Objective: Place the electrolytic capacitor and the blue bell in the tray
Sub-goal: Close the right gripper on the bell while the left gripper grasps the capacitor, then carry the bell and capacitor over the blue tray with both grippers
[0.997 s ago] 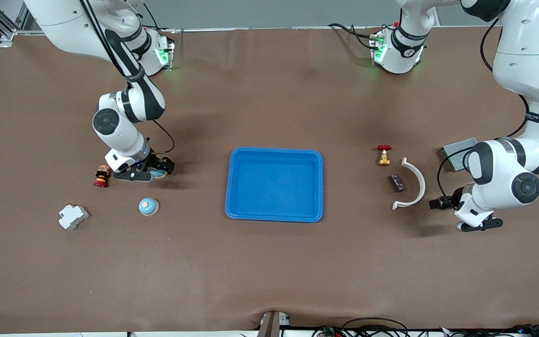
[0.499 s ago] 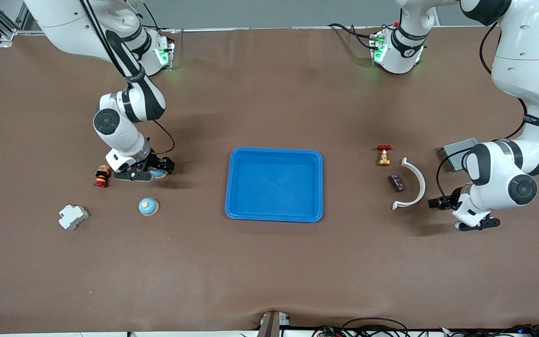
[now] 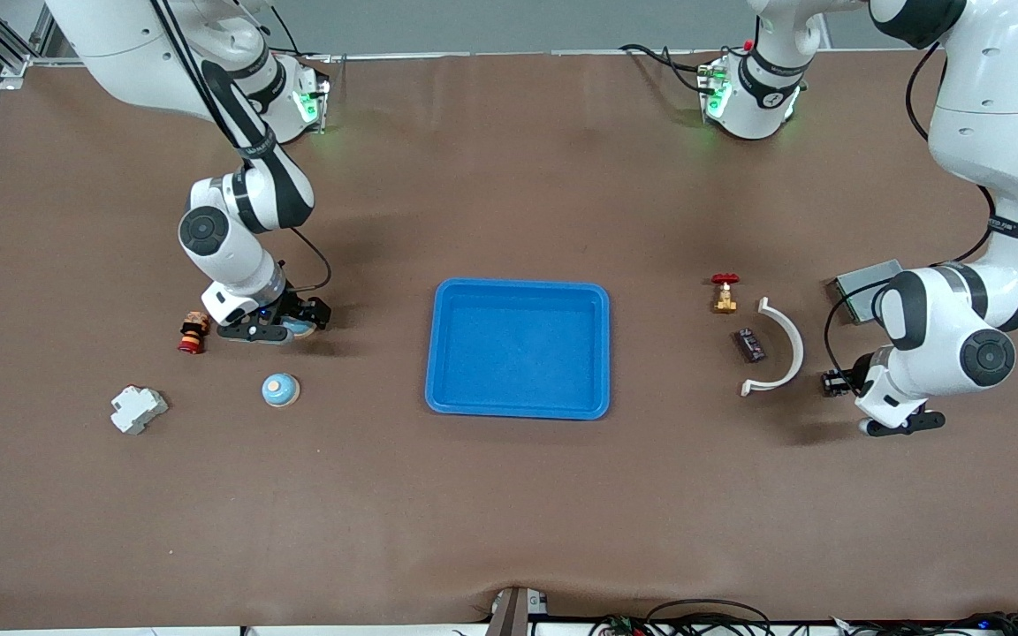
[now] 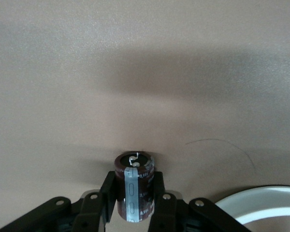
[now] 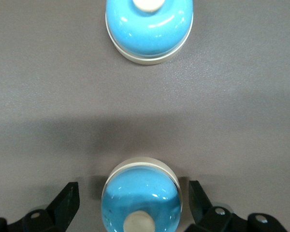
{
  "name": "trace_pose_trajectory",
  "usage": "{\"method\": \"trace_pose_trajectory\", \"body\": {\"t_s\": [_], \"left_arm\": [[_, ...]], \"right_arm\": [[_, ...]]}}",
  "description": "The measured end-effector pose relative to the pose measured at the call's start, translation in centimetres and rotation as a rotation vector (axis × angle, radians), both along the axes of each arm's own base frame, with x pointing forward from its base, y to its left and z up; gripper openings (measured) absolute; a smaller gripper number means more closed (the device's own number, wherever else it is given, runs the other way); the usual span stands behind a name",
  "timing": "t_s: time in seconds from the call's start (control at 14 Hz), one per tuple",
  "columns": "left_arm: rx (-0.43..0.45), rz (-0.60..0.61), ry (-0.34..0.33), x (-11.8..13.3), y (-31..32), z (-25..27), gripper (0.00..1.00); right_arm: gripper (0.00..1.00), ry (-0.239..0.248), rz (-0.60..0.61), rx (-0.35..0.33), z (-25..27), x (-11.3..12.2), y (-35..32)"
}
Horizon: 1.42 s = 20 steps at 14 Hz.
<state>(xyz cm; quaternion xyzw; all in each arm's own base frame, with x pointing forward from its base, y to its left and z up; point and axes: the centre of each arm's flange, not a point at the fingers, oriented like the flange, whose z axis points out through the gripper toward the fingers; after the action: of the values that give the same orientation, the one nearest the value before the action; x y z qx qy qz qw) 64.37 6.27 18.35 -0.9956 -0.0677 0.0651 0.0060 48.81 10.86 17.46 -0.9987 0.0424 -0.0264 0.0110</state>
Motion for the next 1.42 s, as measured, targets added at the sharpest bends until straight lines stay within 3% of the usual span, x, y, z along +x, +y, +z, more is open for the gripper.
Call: {"method": "trace_pose_trajectory", "body": {"t_s": [0.21, 0.28, 0.43, 0.5, 0.78, 1.07, 1.42], "left_arm": [[0.001, 0.001, -0.007, 0.1, 0.0, 0.1, 0.34], [0.001, 0.001, -0.012, 0.3, 0.0, 0.3, 0.34], [0.003, -0.003, -0.032, 0.8, -0.2, 1.4, 0.34], [0.004, -0.005, -0.047, 1.1, -0.3, 2.3, 0.34], [0.002, 0.02, -0.014, 1.5, -2.0, 8.1, 0.34], [0.028, 0.094, 0.033, 1.6, -9.5, 14.2, 0.34], [0.081, 0.187, 0.05, -0.3, -22.1, 15.0, 0.34]], "right_arm": [[0.98, 0.002, 0.0, 0.0, -0.1, -0.1, 0.0], [0.93, 0.002, 0.0, 0.0, -0.1, -0.2, 0.0], [0.7, -0.001, 0.0, 0.0, -0.1, -0.2, 0.0], [0.67, -0.003, 0.0, 0.001, -0.1, -0.1, 0.0], [0.67, -0.013, 0.001, 0.003, 0.0, 0.0, 0.1], [0.67, -0.045, -0.011, 0.014, 1.5, 1.3, 1.9], [0.67, 0.023, -0.103, 0.005, 5.6, 3.2, 10.0]]}}
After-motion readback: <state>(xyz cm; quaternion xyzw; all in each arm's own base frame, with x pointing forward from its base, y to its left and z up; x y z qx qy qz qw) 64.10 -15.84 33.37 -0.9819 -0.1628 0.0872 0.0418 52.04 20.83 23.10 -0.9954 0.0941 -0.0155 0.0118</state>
